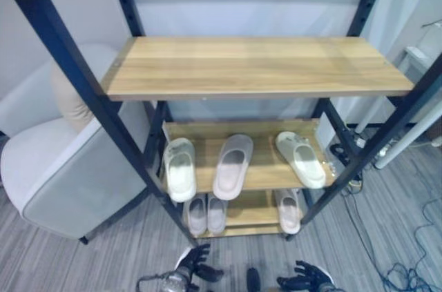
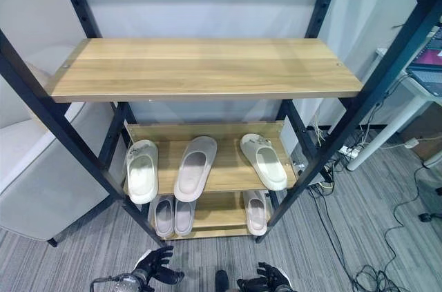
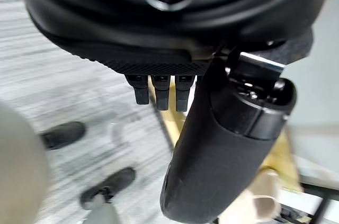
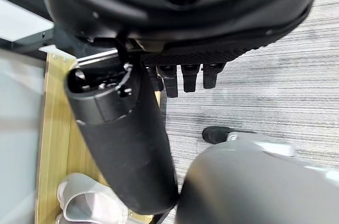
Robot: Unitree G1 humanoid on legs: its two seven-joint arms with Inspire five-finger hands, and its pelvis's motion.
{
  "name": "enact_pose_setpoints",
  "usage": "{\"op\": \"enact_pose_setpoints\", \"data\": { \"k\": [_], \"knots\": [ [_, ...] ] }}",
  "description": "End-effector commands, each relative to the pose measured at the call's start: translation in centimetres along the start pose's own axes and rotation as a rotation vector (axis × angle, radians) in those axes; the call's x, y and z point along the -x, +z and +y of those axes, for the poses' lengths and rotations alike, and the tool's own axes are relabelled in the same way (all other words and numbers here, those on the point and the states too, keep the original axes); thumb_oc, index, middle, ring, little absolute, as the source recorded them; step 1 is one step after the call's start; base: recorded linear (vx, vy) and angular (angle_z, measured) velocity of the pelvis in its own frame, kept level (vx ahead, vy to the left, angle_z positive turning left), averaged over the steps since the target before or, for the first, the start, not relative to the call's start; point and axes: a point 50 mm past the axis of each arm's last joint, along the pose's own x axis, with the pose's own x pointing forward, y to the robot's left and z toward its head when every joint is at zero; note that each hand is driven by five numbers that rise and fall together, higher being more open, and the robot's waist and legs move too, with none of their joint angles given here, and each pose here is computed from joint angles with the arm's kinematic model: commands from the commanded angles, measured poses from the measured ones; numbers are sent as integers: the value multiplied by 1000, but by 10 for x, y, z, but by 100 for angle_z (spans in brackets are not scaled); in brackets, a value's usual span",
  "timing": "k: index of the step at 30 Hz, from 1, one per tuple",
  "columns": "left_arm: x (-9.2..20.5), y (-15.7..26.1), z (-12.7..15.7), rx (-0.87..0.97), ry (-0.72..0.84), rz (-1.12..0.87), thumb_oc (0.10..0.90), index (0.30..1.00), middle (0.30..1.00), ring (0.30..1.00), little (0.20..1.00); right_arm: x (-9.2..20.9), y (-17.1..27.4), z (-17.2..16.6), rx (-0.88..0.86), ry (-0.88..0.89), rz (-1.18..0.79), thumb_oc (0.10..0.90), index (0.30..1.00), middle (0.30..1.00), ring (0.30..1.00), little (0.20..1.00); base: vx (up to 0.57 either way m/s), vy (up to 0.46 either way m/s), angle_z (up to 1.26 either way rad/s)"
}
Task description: Arrange the slippers neatly on the shoe rack.
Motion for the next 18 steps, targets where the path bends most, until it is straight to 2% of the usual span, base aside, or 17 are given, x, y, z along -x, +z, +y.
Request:
{"op": "enact_pose_setpoints", "data": {
  "k": [1,3,7,18],
  "knots": [
    [-8,45,18,-12,32,-178,800,900,900,900,900,0,17,-15,28,-32,-88,800,900,900,900,900,-22,-126,-5],
    [-3,65,16,-13,-6,-279,800,900,900,900,900,1,14,-23,31,-57,-76,800,900,900,900,900,-80,-252,12],
    [3,81,12,-35,-59,-359,800,900,900,900,900,3,17,-34,14,-85,-93,800,900,900,900,900,-58,-128,10],
    [35,121,-7,36,-300,-588,800,900,900,900,900,8,2,-47,3,-110,-50,800,900,900,900,900,-6,-24,14]
  ]
}}
